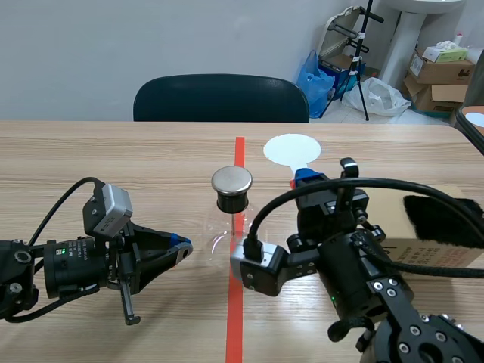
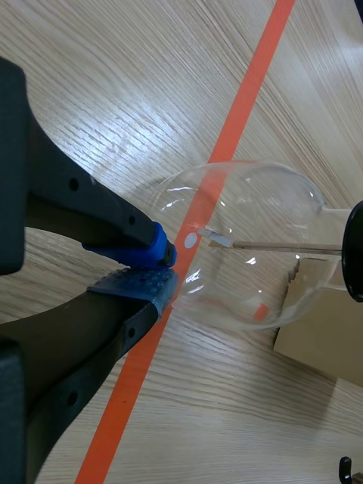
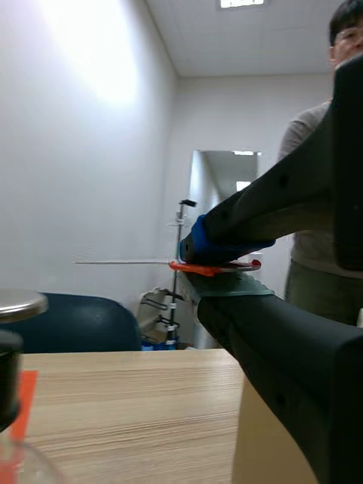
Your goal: Do the electroscope experiment
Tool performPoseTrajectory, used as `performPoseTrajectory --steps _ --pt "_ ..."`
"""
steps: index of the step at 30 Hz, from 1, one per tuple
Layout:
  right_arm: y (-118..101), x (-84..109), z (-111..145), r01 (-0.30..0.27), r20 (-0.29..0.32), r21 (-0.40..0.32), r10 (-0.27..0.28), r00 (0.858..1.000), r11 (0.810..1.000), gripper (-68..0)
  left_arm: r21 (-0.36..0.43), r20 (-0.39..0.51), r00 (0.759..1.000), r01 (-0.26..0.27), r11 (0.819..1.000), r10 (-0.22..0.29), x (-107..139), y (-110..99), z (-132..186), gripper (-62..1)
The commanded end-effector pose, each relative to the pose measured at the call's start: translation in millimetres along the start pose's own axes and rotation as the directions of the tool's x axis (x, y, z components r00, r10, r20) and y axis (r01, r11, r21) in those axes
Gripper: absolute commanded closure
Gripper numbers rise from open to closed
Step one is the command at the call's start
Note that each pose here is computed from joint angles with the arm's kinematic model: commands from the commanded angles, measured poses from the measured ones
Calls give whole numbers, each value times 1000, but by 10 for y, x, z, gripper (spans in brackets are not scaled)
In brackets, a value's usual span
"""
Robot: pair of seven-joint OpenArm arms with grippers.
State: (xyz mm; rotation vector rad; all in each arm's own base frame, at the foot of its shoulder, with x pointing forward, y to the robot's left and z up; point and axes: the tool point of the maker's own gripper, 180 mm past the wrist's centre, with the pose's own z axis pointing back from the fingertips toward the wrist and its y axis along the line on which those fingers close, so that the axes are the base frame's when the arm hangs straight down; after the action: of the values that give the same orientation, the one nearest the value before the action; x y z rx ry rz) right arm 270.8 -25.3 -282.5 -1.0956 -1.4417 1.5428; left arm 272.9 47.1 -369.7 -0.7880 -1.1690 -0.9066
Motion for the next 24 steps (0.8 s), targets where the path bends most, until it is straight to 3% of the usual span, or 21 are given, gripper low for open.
performPoseTrajectory --steps 1,13,19,24 --pt "-112 35 -37 -13 26 -40 14 1000 999 -11 4 43 999 5 1000 -5 118 21 -32 -42" --pt "-104 440 20 -13 251 -40 23 968 999 -11 4 43 999 5 1000 -5 118 21 -32 -42" --pt "-102 525 44 -13 298 -40 25 954 999 -11 4 43 999 5 1000 -5 118 21 -32 -42" --pt "-102 532 46 -13 302 -40 25 953 999 -11 4 43 999 5 1000 -5 118 21 -32 -42"
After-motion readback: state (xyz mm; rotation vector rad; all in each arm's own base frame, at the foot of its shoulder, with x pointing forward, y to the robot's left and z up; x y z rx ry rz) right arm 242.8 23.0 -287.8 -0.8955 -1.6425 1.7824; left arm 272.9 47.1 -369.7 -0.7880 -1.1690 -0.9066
